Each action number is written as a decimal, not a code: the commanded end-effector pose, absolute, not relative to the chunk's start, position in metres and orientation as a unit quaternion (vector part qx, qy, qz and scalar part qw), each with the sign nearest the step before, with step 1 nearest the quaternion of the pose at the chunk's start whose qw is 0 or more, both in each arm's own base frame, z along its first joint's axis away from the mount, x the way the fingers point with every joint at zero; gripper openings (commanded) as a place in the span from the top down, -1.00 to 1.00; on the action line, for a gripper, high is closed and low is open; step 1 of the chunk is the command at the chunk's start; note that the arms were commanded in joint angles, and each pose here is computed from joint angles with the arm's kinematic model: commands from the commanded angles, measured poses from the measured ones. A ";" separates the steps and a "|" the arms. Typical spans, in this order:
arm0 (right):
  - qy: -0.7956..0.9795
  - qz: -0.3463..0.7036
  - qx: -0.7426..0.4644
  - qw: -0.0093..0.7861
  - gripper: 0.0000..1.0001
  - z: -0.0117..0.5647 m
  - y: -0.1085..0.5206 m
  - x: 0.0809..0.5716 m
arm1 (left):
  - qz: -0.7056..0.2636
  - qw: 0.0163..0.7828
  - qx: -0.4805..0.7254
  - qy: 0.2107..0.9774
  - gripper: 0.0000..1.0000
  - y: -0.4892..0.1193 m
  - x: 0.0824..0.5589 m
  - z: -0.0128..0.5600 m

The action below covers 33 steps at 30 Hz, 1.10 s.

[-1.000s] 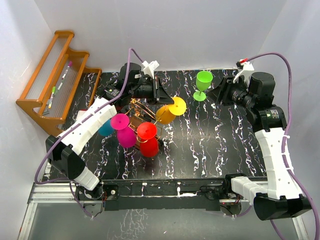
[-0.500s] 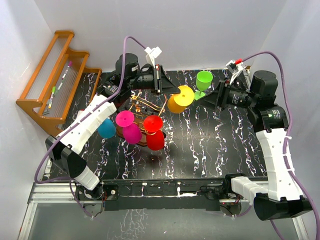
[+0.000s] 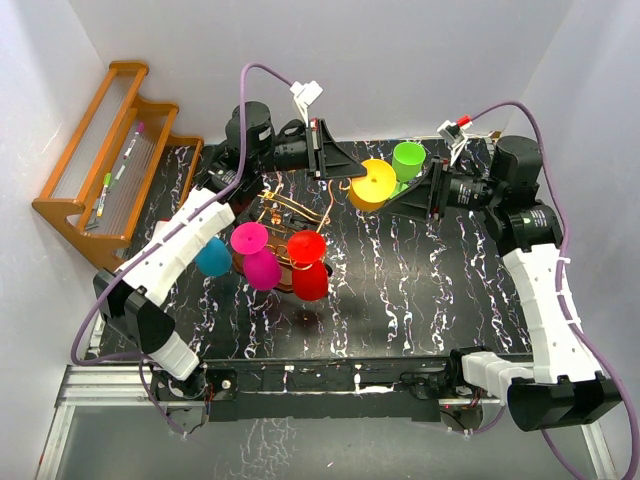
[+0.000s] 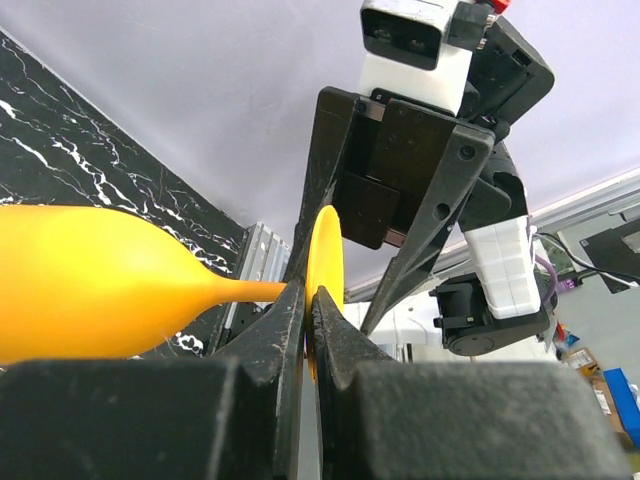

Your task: Take the wine glass off the wine glass rack

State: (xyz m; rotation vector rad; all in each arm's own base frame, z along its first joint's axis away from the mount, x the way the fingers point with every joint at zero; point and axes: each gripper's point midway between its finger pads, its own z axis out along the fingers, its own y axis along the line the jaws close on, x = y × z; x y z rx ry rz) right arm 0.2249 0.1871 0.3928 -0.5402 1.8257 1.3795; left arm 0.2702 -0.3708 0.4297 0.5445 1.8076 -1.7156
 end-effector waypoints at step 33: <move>0.711 0.481 -0.198 0.474 0.85 0.420 0.182 0.276 | -0.575 0.353 0.153 0.721 -0.10 -0.358 0.298 0.432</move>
